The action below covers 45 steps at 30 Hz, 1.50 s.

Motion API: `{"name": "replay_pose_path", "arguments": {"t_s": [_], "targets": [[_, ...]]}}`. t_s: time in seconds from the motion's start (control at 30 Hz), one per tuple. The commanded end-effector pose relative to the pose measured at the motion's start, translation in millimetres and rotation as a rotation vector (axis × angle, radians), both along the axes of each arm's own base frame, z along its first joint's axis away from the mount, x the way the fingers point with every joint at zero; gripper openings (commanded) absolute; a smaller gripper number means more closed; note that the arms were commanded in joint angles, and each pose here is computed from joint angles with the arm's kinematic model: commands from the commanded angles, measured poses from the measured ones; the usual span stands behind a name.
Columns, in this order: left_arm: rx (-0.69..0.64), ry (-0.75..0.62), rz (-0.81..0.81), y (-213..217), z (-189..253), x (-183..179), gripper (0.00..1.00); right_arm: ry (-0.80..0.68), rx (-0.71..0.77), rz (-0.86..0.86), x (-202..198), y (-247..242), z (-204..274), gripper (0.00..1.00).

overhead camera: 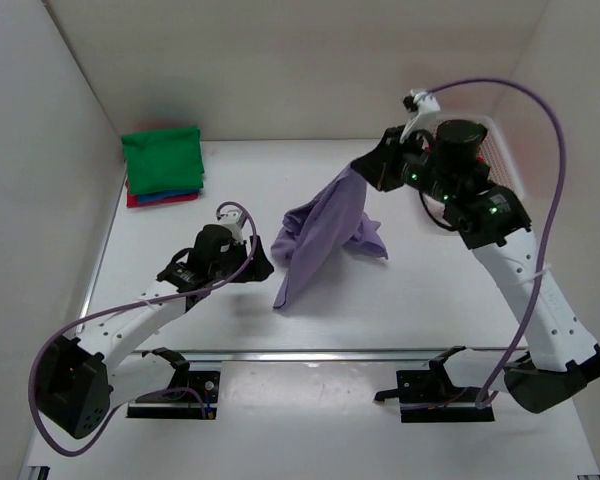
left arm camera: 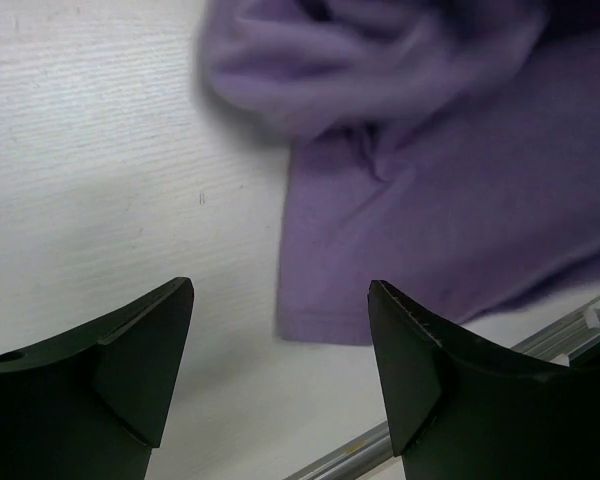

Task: Fold and stack the t-shirts
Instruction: Flatten out the tshirt

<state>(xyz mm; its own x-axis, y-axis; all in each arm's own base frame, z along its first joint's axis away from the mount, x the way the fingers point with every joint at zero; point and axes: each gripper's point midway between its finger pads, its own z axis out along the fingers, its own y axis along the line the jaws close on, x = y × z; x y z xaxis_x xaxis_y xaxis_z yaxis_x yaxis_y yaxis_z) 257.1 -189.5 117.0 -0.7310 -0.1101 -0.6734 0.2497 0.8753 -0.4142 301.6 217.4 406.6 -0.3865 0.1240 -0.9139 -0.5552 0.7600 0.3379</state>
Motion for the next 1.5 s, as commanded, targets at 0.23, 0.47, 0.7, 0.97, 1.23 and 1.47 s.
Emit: {"name": "replay_pose_path", "arguments": {"t_s": [0.23, 0.47, 0.7, 0.97, 1.23, 1.47], "targets": [[-0.151, -0.059, 0.037, -29.1, 13.8, 16.1, 0.81, -0.27, 0.163, 0.185, 5.5, 26.7, 159.1, 0.0], [-0.195, -0.032, 0.045, -39.9, -2.9, 19.4, 0.81, -0.302, 0.193, 0.181, 6.2, 15.8, 174.9, 0.0], [-0.238, 0.178, 0.071, -62.4, -43.7, -1.5, 0.8, -0.312, 0.197, 0.161, 8.1, 7.3, 175.3, 0.0], [-0.137, 0.316, 0.199, -54.7, -75.7, -9.1, 0.82, -0.322, 0.189, 0.16, 8.3, 6.7, 175.2, 0.0], [-0.068, 0.29, 0.304, -59.6, -90.1, 16.6, 0.76, -0.287, 0.173, 0.165, 8.0, 10.5, 160.2, 0.01], [0.007, 0.328, 0.315, -66.1, -90.5, 25.1, 0.0, -0.277, 0.141, 0.104, 15.7, -10.0, 153.4, 0.0]]}}
